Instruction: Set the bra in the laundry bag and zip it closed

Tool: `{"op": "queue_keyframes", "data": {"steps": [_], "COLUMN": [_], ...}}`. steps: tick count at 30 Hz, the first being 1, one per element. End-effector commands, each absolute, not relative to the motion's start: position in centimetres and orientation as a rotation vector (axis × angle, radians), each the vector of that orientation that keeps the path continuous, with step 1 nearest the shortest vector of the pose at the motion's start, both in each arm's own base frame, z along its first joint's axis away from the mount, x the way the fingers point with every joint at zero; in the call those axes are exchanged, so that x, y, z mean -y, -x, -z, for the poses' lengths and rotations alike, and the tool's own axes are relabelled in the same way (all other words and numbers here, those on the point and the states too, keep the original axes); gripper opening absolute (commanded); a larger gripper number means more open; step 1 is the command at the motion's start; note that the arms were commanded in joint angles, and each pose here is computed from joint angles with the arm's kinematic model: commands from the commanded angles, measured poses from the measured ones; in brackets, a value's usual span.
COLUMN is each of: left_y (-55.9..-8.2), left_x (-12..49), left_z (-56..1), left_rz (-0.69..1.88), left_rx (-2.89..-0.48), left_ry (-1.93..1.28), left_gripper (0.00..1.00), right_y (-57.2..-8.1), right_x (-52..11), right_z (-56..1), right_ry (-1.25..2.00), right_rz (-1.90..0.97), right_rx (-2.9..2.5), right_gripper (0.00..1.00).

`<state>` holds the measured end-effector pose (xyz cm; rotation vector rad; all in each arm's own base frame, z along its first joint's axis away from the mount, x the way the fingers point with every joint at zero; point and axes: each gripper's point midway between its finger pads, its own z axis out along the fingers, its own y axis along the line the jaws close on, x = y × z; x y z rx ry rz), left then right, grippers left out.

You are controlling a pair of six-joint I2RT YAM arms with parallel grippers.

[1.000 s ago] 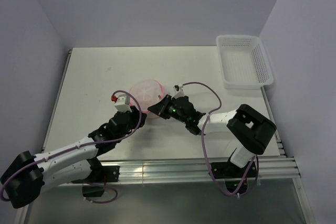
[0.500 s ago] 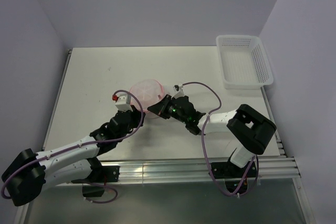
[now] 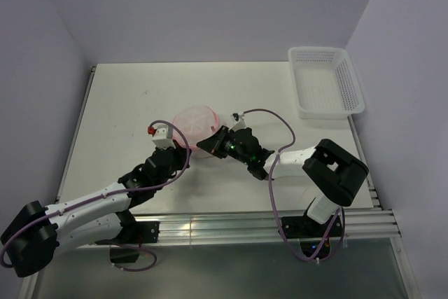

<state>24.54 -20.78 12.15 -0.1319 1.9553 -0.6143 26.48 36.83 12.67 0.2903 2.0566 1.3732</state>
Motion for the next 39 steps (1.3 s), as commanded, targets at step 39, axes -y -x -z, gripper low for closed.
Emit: {"op": "queue_keyframes", "data": {"steps": [39], "left_y": [-26.4], "left_x": [15.7], "left_z": [-14.7], "left_rz": [0.612], "left_rx": [-1.866], "left_ry": [0.281], "left_gripper": [0.0], "right_y": [-25.9], "right_x": [-37.0], "right_z": [-13.3], "right_ry": [-0.122], "right_rz": [-1.374], "right_rx": [-2.05], "right_gripper": [0.0]}}
